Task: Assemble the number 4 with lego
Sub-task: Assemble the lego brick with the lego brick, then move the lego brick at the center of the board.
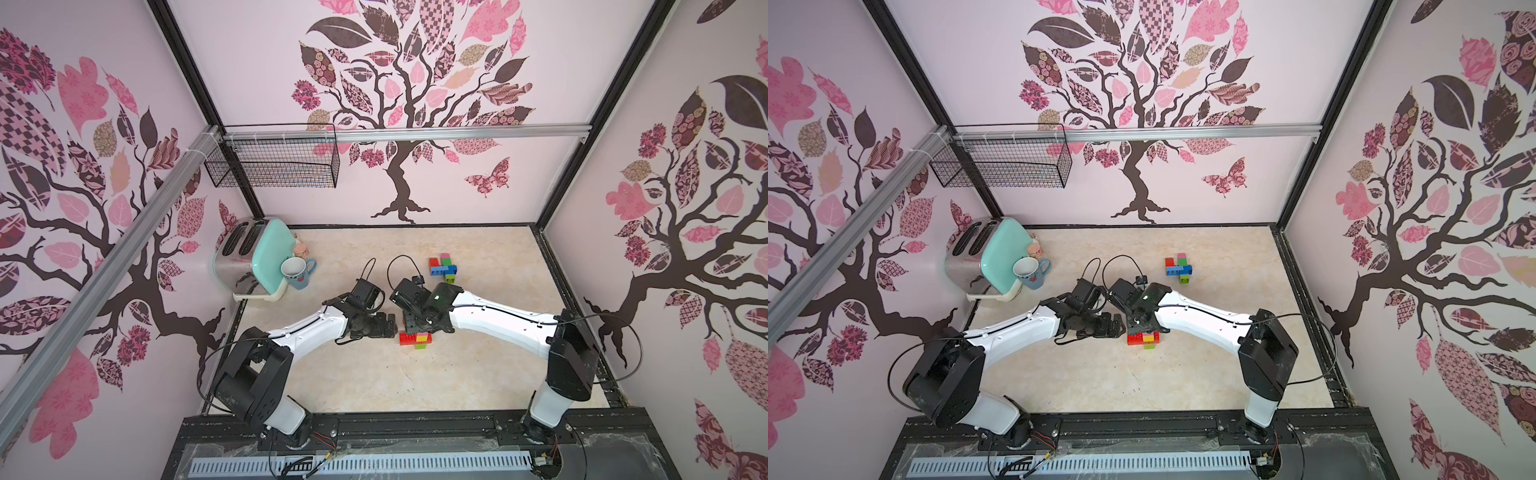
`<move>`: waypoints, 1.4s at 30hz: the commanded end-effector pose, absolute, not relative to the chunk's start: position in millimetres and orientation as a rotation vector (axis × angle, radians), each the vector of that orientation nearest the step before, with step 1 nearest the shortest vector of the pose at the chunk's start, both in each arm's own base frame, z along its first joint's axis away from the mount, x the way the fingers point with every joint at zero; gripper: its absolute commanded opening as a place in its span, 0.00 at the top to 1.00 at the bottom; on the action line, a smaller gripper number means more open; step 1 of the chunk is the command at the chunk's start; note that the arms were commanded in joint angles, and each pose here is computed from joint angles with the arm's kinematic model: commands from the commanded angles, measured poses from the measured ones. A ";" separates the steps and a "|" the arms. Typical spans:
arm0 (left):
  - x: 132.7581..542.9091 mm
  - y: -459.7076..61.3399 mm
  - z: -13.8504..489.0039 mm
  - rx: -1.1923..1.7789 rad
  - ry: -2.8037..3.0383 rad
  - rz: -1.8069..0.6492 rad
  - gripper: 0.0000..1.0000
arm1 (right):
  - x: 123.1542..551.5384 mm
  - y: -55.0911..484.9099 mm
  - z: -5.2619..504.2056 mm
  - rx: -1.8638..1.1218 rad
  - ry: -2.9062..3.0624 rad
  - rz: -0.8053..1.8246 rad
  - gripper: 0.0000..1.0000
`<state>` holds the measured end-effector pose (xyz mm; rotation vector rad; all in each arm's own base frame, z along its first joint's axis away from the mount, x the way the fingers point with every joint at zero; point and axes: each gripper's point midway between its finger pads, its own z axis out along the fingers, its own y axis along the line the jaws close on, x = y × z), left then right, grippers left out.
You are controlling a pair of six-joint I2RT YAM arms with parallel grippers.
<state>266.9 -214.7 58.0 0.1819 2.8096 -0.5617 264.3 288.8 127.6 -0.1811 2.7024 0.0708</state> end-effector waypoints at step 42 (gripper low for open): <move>310.4 -218.1 18.4 0.160 2.899 -0.306 0.02 | 306.5 306.4 22.8 -0.286 2.728 1.286 1.00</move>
